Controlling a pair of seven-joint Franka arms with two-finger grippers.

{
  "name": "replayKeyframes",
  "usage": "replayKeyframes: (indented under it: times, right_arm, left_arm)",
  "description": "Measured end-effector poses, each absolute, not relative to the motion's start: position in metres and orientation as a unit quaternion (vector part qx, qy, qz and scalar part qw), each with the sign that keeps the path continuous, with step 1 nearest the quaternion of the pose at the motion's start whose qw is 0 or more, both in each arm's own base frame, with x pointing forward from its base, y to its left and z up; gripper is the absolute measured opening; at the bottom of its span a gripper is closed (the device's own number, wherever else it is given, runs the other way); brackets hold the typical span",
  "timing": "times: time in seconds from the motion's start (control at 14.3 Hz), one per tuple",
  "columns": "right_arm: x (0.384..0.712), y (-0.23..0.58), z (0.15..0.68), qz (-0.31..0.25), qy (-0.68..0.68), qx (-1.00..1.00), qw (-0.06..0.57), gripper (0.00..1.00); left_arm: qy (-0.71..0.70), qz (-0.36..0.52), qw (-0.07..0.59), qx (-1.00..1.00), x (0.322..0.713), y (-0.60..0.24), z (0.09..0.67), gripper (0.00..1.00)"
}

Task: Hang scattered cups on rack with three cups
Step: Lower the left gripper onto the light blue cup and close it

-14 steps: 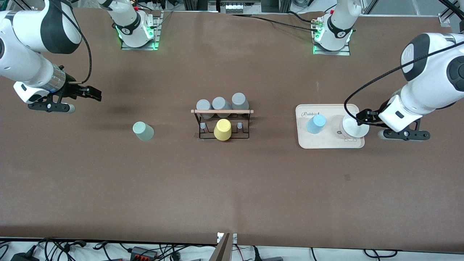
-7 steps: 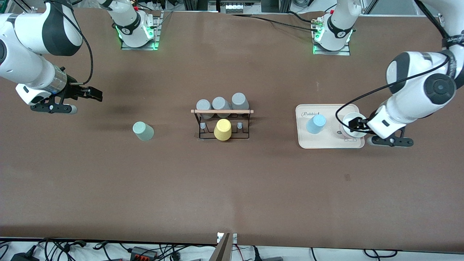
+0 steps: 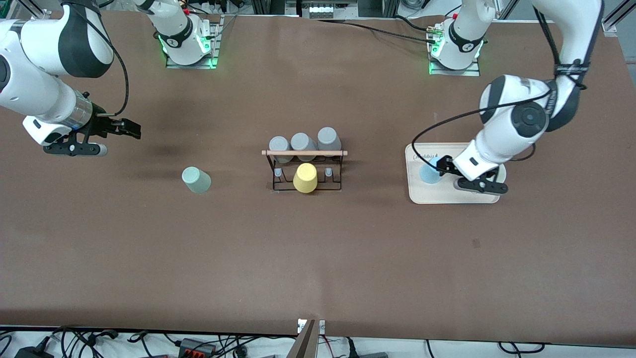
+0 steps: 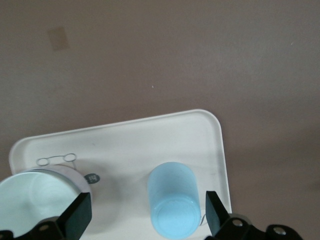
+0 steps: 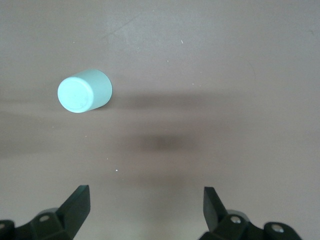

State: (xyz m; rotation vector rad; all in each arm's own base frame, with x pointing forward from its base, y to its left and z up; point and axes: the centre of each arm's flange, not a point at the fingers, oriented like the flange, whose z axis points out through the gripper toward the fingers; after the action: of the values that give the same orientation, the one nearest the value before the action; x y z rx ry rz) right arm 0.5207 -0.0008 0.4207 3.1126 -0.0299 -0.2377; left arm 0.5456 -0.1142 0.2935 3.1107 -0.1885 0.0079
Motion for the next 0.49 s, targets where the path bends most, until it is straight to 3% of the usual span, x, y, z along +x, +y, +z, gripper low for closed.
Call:
replayKeyframes:
  times: [0.21, 0.49]
  right_arm:
    - [0.521, 0.000, 0.418, -0.079, -0.007, 0.997, 0.010, 1.00]
    - [0.521, 0.000, 0.415, -0.082, -0.007, 0.997, 0.009, 1.00]
  left_arm:
    - [-0.059, 0.015, 0.015, 0.998, 0.520, -0.109, 0.260, 1.00]
    - [-0.066, 0.021, 0.017, 0.997, 0.517, -0.116, 0.262, 1.00]
